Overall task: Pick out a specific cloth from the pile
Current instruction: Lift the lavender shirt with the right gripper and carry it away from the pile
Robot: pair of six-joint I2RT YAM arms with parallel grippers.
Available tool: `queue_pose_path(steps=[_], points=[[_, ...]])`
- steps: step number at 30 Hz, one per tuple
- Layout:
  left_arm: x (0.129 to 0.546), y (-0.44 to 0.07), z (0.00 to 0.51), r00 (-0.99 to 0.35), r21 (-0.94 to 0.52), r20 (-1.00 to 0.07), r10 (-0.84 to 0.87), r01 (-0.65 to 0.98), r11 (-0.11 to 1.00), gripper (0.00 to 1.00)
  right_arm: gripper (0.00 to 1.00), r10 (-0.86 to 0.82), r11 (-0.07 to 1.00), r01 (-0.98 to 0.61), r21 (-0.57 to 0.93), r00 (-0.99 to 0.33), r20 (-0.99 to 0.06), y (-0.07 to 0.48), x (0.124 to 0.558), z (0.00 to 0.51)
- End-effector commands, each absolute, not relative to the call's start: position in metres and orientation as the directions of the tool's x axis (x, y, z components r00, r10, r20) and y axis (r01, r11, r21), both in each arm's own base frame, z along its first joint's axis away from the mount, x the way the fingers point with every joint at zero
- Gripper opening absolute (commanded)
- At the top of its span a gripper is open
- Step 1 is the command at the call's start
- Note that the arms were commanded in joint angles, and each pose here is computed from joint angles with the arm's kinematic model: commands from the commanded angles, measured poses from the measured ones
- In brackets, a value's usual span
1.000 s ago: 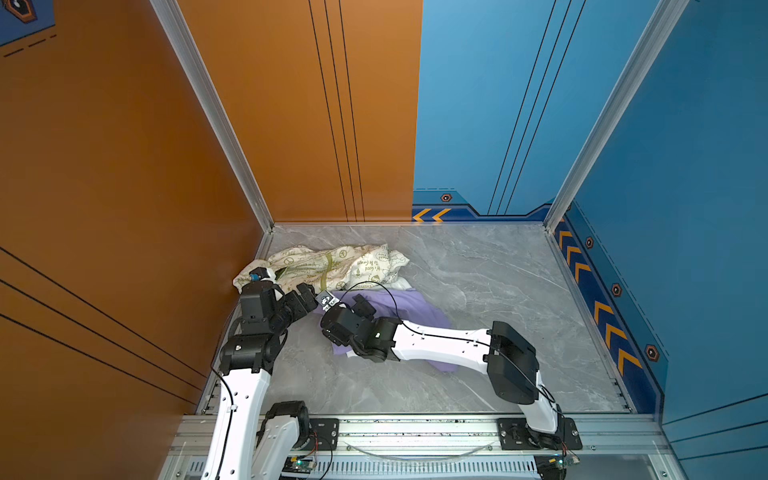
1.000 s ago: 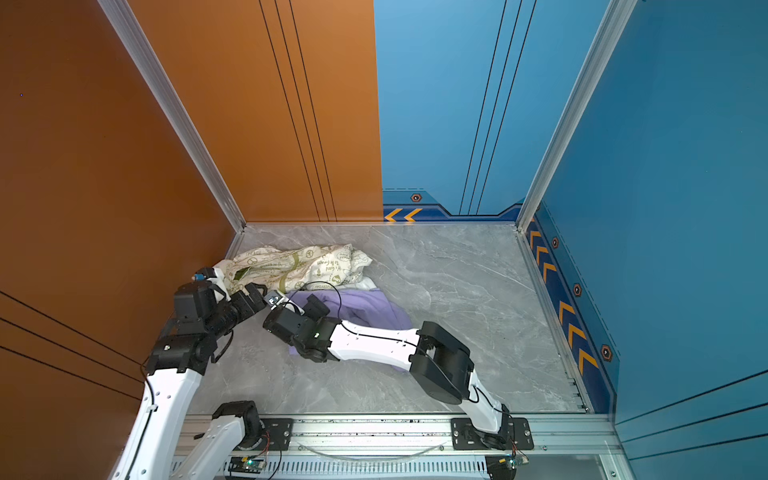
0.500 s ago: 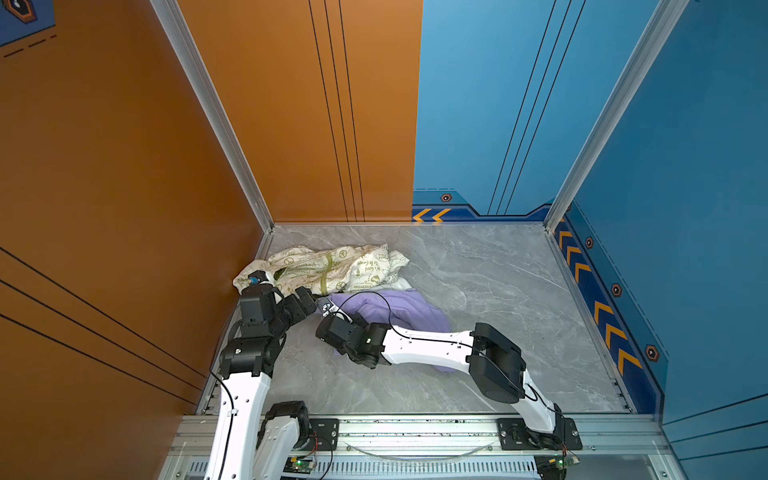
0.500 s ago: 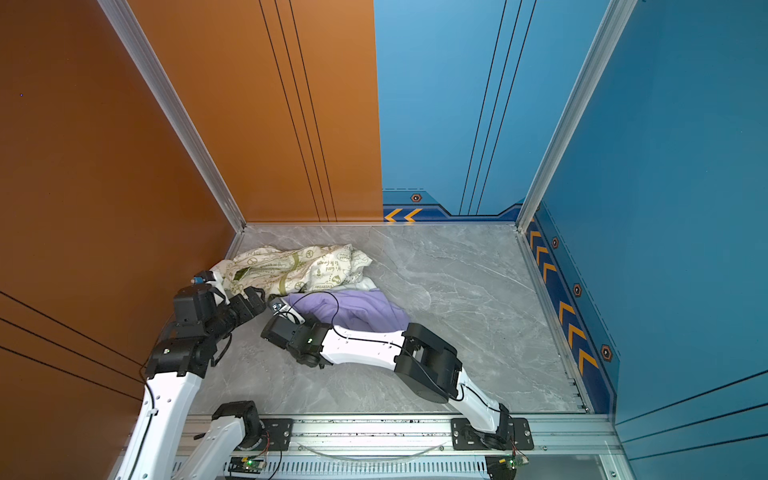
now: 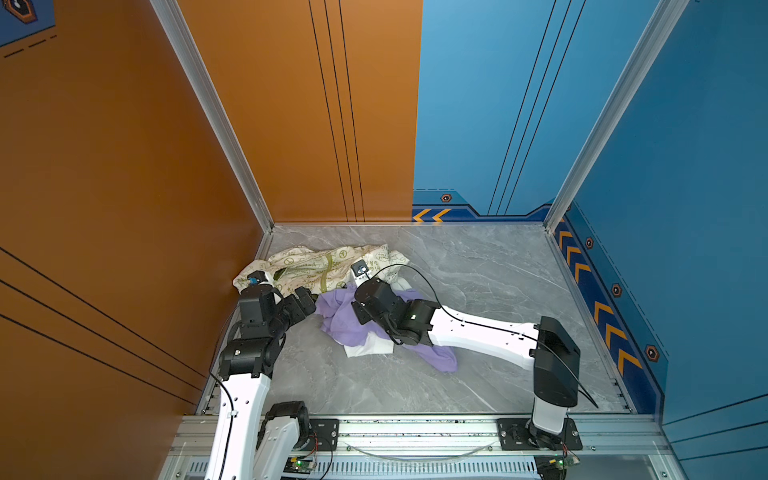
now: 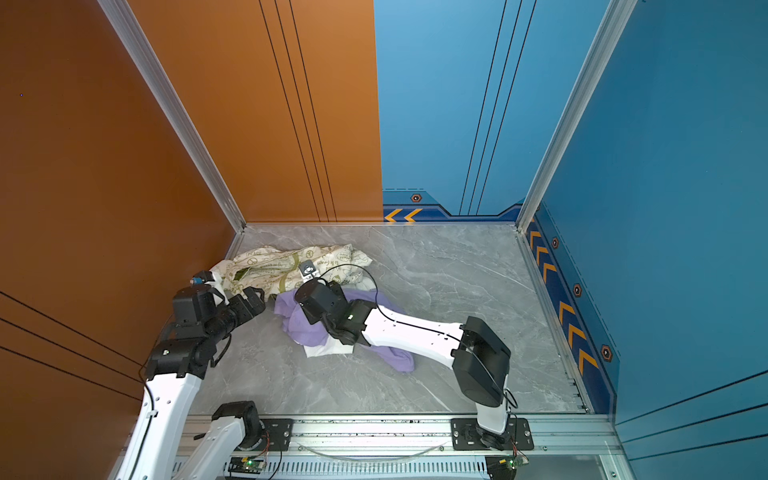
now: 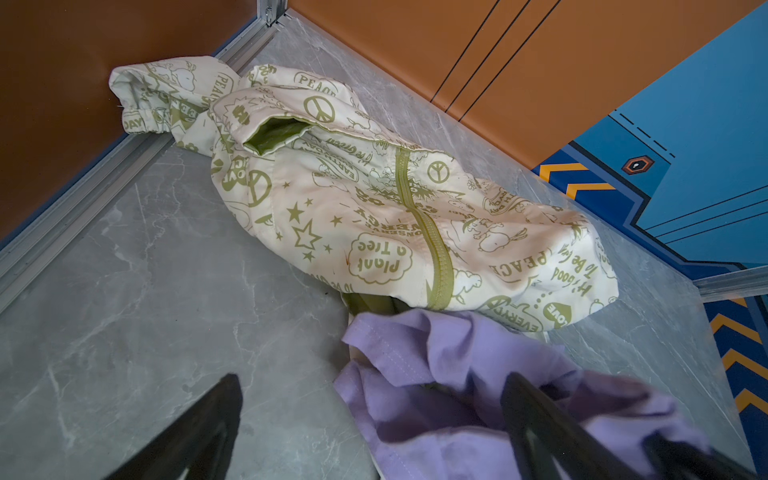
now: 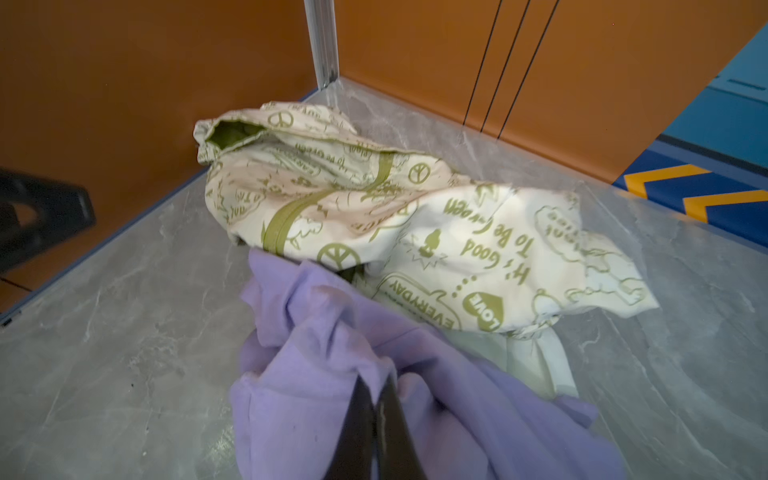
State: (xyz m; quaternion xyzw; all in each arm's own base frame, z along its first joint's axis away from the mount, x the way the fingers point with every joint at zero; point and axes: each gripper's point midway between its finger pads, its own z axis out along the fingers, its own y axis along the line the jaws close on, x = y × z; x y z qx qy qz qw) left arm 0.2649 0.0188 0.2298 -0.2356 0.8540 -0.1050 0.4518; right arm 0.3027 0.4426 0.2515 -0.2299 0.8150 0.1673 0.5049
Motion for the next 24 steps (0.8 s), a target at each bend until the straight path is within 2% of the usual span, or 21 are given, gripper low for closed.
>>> queue_pose_path(steps=[1, 7, 12, 19, 24], points=[[0.264, 0.019, 0.237, -0.467, -0.398, -0.731, -0.497, -0.300, 0.867, 0.98, 0.00, -0.112, 0.841, -0.533, 0.089, -0.333, -0.936, 0.425, 0.311, 0.291], [0.264, 0.018, 0.238, -0.465, -0.404, -0.731, -0.500, -0.295, 0.866, 0.98, 0.00, -0.012, 0.878, -0.470, 0.092, -0.212, -0.977, 0.363, 0.333, 0.366], [0.266, 0.016, 0.236, -0.468, -0.418, -0.724, -0.507, -0.288, 0.862, 0.98, 0.00, 0.096, 0.923, -0.366, 0.118, -0.078, -0.992, 0.288, 0.351, 0.436], [0.267, 0.014, 0.237, -0.465, -0.430, -0.722, -0.513, -0.280, 0.858, 0.98, 0.00, 0.204, 0.968, -0.180, 0.178, 0.142, -0.969, 0.165, 0.371, 0.531], [0.267, 0.013, 0.236, -0.467, -0.436, -0.718, -0.516, -0.277, 0.856, 0.98, 0.00, 0.266, 0.964, -0.109, 0.245, 0.277, -0.923, 0.102, 0.383, 0.589]])
